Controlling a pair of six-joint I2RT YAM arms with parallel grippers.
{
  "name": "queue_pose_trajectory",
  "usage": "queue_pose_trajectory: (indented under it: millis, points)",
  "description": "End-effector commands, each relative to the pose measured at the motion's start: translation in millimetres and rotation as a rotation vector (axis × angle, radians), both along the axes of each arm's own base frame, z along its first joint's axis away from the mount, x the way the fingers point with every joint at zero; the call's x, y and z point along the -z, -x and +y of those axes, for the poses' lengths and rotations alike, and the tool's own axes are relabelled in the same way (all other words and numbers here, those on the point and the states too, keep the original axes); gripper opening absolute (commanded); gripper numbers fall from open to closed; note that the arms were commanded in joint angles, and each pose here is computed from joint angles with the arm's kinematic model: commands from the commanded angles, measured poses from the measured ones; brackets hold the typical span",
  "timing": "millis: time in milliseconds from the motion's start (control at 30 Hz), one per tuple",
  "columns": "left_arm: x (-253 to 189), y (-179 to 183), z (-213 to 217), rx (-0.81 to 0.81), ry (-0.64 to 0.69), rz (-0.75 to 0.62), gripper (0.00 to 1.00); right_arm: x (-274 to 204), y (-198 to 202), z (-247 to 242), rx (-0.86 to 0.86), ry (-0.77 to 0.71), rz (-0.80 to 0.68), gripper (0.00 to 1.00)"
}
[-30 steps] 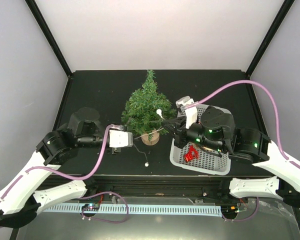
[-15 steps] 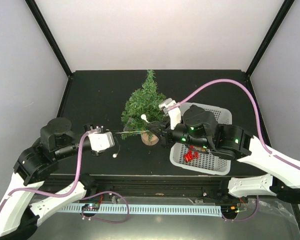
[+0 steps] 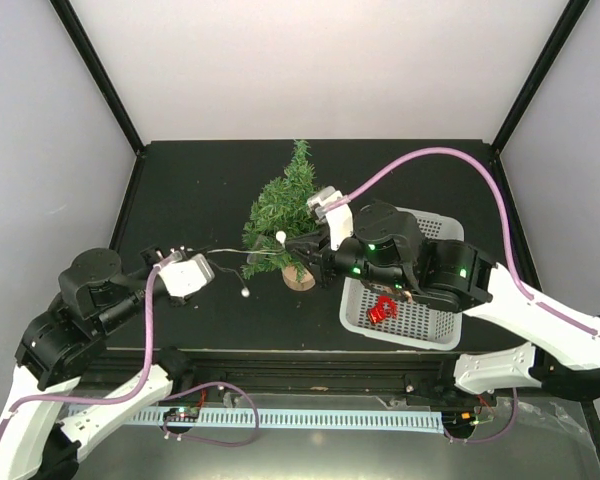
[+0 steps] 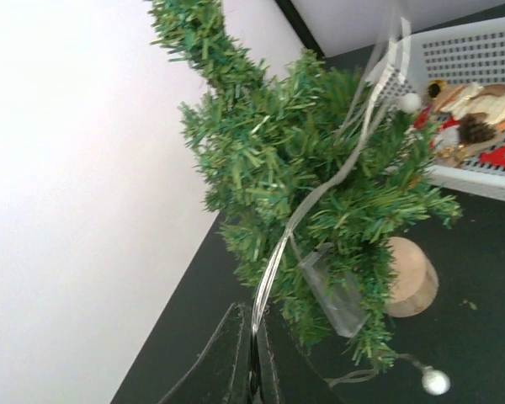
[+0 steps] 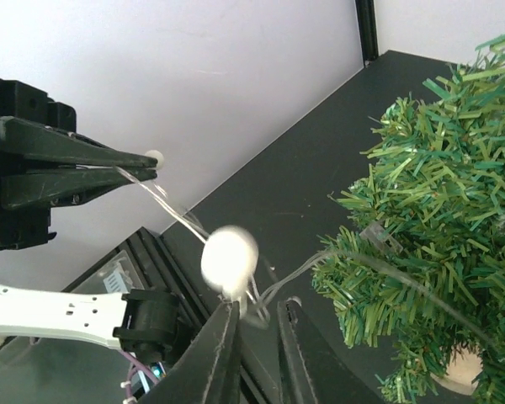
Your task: Decorate the small christmas tree
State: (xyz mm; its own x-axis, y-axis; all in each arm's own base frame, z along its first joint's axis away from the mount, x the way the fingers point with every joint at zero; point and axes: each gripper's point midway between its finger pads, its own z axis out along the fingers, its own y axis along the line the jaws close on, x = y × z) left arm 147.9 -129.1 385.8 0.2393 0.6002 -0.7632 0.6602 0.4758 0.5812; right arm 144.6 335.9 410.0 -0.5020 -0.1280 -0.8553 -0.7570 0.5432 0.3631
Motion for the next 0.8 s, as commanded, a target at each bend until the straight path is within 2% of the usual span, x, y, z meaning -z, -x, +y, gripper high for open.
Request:
queue_pose_trajectory:
  millis: [0, 133, 267, 533, 767]
  points:
    - [-8.9, -13.0, 16.8, -0.113, -0.004, -0.073, 0.02, -5.5, -6.1, 1.2, 0.023, 0.009, -0.026, 0.17]
    - [-11.3, -19.7, 24.3, -0.167, -0.005, -0.101, 0.02, -7.6, -8.9, -0.5, 0.042, 0.005, -0.032, 0.41]
    - [-19.2, -24.4, 33.5, -0.223, -0.005, -0.137, 0.01, -10.4, -14.1, -9.8, 0.085, 0.007, -0.047, 0.57]
    - [-37.6, -19.4, 43.8, -0.260, 0.044, -0.176, 0.02, -12.3, -27.2, -28.2, 0.166, -0.002, -0.080, 0.58]
    - [-37.1, -24.4, 57.0, -0.332, 0.010, -0.224, 0.02, -0.6, -36.9, -36.8, 0.220, 0.041, -0.086, 0.59]
